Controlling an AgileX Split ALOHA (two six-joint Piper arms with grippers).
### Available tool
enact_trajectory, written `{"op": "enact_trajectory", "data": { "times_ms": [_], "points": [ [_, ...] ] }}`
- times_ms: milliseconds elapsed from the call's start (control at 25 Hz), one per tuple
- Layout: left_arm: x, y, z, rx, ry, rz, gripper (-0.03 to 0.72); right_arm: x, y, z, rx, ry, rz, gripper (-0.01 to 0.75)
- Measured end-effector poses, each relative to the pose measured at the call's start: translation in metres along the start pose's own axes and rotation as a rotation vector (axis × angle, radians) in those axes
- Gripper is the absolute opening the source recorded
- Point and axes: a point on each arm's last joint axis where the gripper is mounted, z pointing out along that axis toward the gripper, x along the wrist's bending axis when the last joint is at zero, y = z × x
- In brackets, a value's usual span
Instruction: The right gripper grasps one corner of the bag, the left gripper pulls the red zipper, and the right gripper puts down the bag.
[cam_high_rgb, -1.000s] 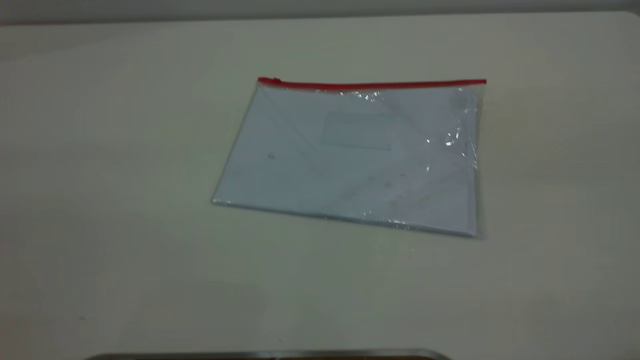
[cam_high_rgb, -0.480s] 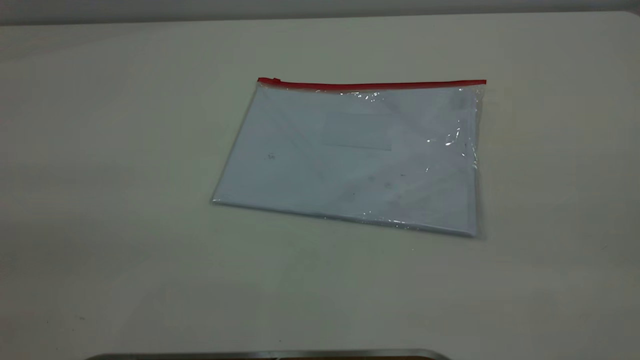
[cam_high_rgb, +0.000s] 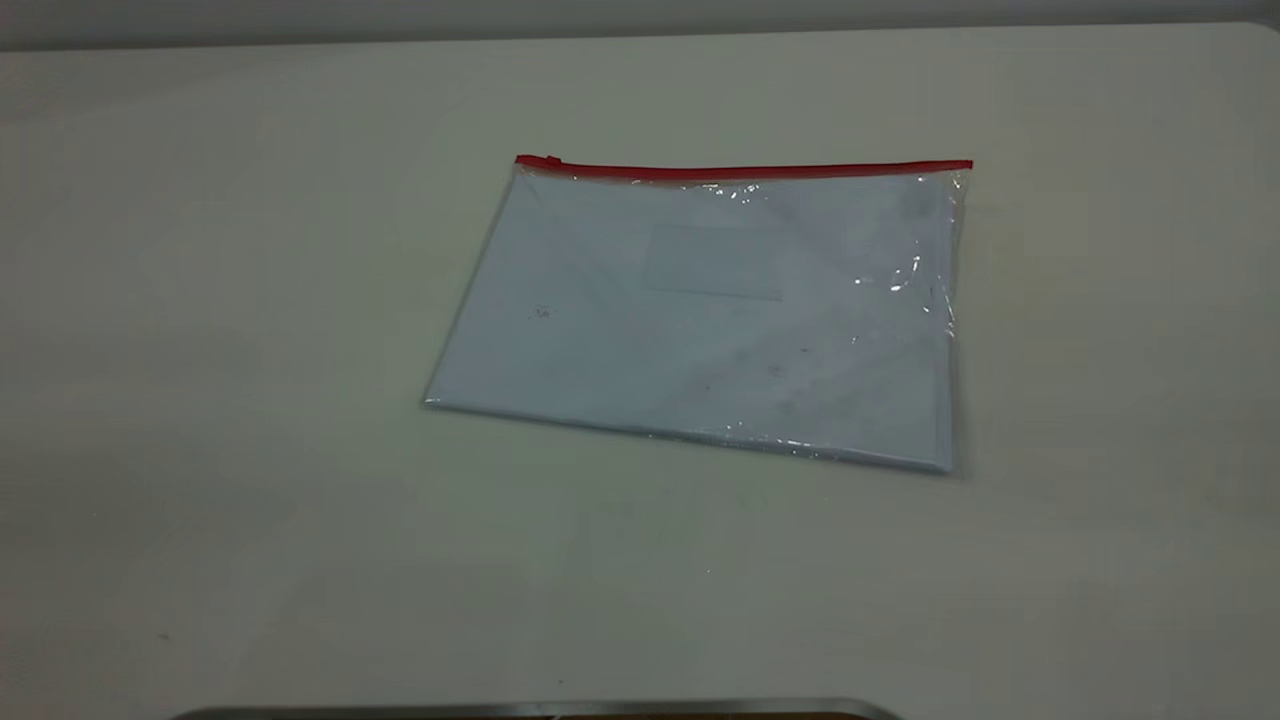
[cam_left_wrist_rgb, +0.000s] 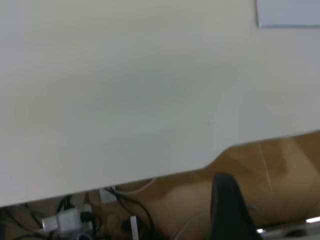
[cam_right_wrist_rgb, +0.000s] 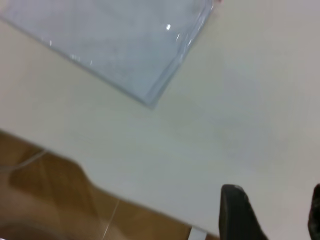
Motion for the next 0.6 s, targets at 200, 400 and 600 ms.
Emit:
{"op": "enact_trajectory", "data": {
  "times_ms": [200,400,600],
  "points": [
    [-0.002,-0.012,-0.010,-0.120,0.053,-0.035,0.494,0.001,-0.008,-0.011,-0.081,-0.190,0.135,0.381],
    [-0.004,-0.022,-0.017,-0.193,0.065,-0.031,0.494,0.004,-0.014,-0.017,-0.132,-0.243,0.160,0.381],
    [-0.004,-0.022,-0.017,-0.193,0.065,-0.031,0.494,0.004,-0.014,-0.017,-0.136,-0.209,0.139,0.381]
  ]
}}
